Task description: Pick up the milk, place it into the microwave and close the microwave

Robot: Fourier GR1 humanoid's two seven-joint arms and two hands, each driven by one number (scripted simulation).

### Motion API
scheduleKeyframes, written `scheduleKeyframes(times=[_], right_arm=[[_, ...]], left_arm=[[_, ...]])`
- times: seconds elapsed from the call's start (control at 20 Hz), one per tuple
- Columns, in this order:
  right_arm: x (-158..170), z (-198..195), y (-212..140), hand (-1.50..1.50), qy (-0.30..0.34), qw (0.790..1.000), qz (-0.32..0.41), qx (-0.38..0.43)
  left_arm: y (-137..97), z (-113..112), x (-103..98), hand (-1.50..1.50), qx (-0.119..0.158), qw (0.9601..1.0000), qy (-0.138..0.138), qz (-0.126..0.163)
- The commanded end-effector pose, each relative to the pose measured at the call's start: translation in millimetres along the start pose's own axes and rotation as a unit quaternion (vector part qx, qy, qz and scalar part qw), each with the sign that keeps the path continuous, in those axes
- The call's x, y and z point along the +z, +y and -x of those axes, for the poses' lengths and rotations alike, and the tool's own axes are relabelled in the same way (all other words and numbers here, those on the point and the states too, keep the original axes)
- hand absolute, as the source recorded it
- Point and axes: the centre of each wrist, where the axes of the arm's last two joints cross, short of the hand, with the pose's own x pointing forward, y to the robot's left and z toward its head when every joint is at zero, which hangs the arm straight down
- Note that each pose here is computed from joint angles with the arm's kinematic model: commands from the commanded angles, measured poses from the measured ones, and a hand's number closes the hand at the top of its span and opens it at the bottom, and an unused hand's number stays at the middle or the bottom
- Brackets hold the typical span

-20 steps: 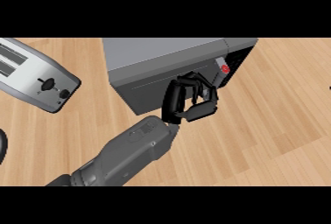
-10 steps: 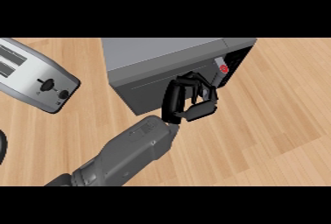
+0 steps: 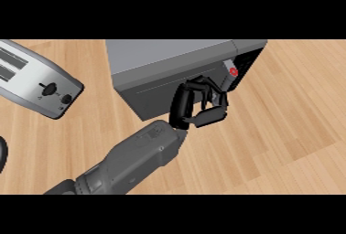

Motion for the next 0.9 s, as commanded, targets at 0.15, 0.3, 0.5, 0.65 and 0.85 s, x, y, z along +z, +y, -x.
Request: scheduleKeyframes(times=[0.15,0.3,0.5,0.65,0.85], right_arm=[[-3.9,0.9,1.7,-1.5,-0.012,0.999,-0.025,-0.028],[-3.5,-1.4,0.3,-1.5,-0.004,0.999,-0.03,-0.027],[-6.8,-10.8,0.6,-1.5,-0.013,0.999,-0.032,-0.018],[-4.2,-15.1,2.1,-1.5,-0.013,0.999,-0.033,-0.016],[3.8,-16.5,1.5,-1.5,-0.004,1.0,-0.02,-0.018]], left_arm=[[17.0,12.1,-15.6,1.5,-0.072,0.9961,0.046,-0.023],[17.0,12.2,-15.5,1.5,-0.073,0.9942,0.065,-0.045],[25.4,21.1,-9.3,1.5,-0.086,0.9901,0.086,-0.07],[31.3,27.1,-5.3,1.5,-0.102,0.9843,0.108,-0.096],[34.1,31.2,0.7,1.5,-0.085,0.9841,0.123,-0.096]])
